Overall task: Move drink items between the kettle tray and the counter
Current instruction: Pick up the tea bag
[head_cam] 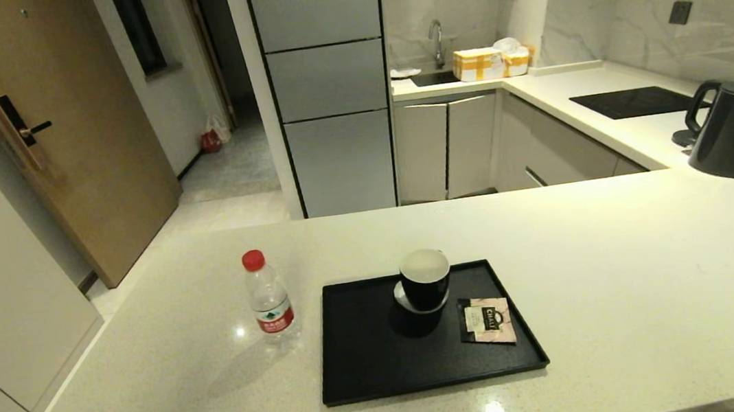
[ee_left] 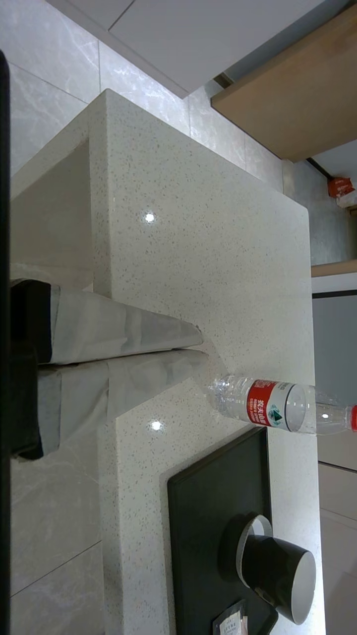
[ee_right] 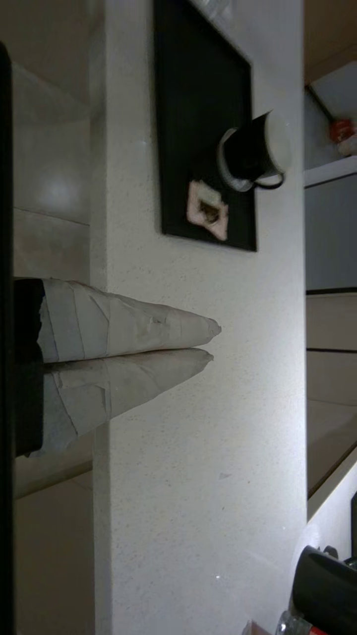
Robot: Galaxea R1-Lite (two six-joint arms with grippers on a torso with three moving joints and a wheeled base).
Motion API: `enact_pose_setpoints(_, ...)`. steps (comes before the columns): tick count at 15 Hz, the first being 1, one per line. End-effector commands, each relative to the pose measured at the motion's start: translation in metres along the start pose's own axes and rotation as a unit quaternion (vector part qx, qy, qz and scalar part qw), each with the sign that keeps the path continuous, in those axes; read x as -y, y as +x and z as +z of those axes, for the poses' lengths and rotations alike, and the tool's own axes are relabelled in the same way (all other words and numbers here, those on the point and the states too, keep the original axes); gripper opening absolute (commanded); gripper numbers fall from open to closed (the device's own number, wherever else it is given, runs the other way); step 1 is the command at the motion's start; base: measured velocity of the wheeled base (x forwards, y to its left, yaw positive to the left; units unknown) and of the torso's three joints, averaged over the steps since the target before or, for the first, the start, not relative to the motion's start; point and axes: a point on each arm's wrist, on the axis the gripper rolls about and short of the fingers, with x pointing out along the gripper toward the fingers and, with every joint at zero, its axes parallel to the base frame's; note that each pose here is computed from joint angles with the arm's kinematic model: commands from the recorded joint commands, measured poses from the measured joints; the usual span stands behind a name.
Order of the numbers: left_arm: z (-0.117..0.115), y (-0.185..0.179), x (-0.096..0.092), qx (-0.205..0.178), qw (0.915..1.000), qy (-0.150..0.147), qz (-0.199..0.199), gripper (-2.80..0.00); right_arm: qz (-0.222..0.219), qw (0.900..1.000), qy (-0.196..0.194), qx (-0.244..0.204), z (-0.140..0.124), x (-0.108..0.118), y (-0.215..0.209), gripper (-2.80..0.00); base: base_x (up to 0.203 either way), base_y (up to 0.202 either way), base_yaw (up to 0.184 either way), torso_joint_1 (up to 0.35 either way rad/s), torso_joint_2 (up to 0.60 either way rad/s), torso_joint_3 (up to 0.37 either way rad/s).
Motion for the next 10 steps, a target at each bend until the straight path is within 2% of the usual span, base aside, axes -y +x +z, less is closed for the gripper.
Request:
enact_pose_setpoints(1,0.000,0.000,0.000,-0.001,1.0000,0.000,0.000,-2.80,0.006,0.999,0.027,-0.029,0.050,0.001,0.003,-2.80,0.000,0.000,0.000,0.000,0.00,0.000)
enact_pose_setpoints(4,0.000,0.000,0.000,-0.001,1.0000,0.000,0.001,-2.80,0.008,0.988,0.062,-0.139,0.097,0.002,0.017,-2.80,0.000,0.000,0.000,0.000,0.00,0.000)
enact_pose_setpoints(7,0.000,0.000,0.000,-0.001,1.0000,0.000,0.000,-2.80,0.002,0.956,0.083,-0.281,0.123,0.004,0.065,-2.80,0.000,0.000,0.000,0.000,0.00,0.000)
enact_pose_setpoints(10,0.000,0.000,0.000,-0.001,1.0000,0.000,0.000,-2.80,0.013,0.930,0.089,-0.355,0.124,0.002,0.117,-2.80,0.000,0.000,0.000,0.000,0.00,0.000)
